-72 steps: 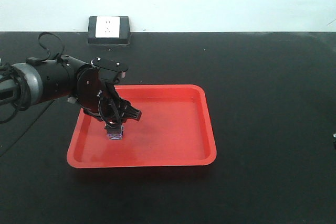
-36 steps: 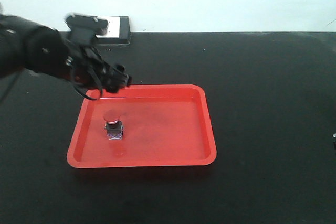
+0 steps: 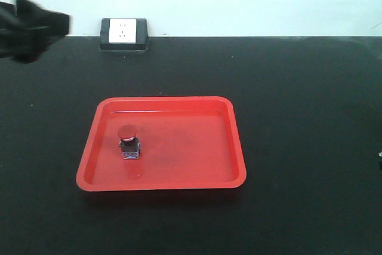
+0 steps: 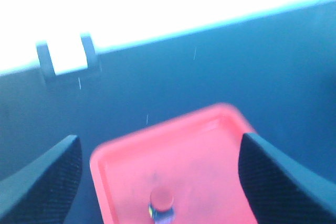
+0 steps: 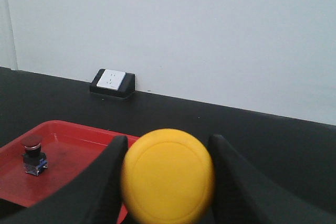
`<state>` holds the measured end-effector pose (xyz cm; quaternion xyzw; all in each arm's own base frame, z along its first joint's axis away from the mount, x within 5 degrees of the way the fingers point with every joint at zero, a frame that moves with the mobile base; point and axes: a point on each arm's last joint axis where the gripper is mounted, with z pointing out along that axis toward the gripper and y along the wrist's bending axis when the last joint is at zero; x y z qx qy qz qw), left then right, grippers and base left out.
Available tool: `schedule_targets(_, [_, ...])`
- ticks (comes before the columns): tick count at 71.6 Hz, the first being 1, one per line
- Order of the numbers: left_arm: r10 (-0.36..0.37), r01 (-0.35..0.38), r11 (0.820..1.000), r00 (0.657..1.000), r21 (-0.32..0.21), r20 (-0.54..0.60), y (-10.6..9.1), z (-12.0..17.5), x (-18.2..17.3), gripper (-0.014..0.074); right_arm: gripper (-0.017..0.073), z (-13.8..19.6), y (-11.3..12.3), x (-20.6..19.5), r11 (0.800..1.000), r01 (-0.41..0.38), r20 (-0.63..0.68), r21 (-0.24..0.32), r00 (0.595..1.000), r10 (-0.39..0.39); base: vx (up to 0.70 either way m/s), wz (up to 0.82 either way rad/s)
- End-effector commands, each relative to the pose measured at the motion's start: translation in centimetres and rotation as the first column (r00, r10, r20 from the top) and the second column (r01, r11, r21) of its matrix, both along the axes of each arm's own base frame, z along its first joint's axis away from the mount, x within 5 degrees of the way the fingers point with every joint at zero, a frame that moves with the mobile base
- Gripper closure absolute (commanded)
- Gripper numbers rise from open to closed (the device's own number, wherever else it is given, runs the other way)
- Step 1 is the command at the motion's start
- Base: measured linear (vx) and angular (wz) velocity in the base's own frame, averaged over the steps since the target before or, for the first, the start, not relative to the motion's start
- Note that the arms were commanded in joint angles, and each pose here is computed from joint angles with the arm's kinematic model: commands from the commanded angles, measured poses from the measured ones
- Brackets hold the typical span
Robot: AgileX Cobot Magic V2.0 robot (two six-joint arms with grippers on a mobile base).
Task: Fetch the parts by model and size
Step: 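Open the left gripper and withdraw it from the tray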
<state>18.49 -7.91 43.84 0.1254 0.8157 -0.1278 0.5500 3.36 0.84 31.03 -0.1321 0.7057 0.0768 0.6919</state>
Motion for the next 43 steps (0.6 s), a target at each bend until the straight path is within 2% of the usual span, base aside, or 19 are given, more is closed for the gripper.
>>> schedule_targets(1, [-0.009, 0.021, 0.997, 0.986, -0.071, 0.168, 1.1, 1.1, -2.8, 0.0004, 0.0569, 1.5, 0.0, -0.1, 1.000, -0.002, 0.098, 0.018, 0.995, 0.000, 0.00, 0.00])
schedule_targets(12, [-0.007, 0.033, 0.994, 0.969, -0.103, 0.248, 2.8, -1.3, -6.7, 0.0004, 0.0569, 1.5, 0.0, -0.1, 1.000, -0.002, 0.098, 0.018, 0.995, 0.000, 0.00, 0.00])
schedule_targets(23, [-0.005, 0.047, 0.991, 0.950, -0.128, 0.313, 4.1, -5.3, -9.7, 0.0004, 0.0569, 1.5, 0.0, -0.1, 1.000, -0.002, 0.098, 0.018, 0.995, 0.000, 0.00, 0.00])
schedule_targets(43, [0.018, 0.086, 0.977, 0.879, -0.195, 0.477, 6.0, -11.4, -14.1, 0.0004, 0.0569, 1.5, 0.0, -0.1, 1.000, -0.002, 0.098, 0.018, 0.995, 0.000, 0.00, 0.00])
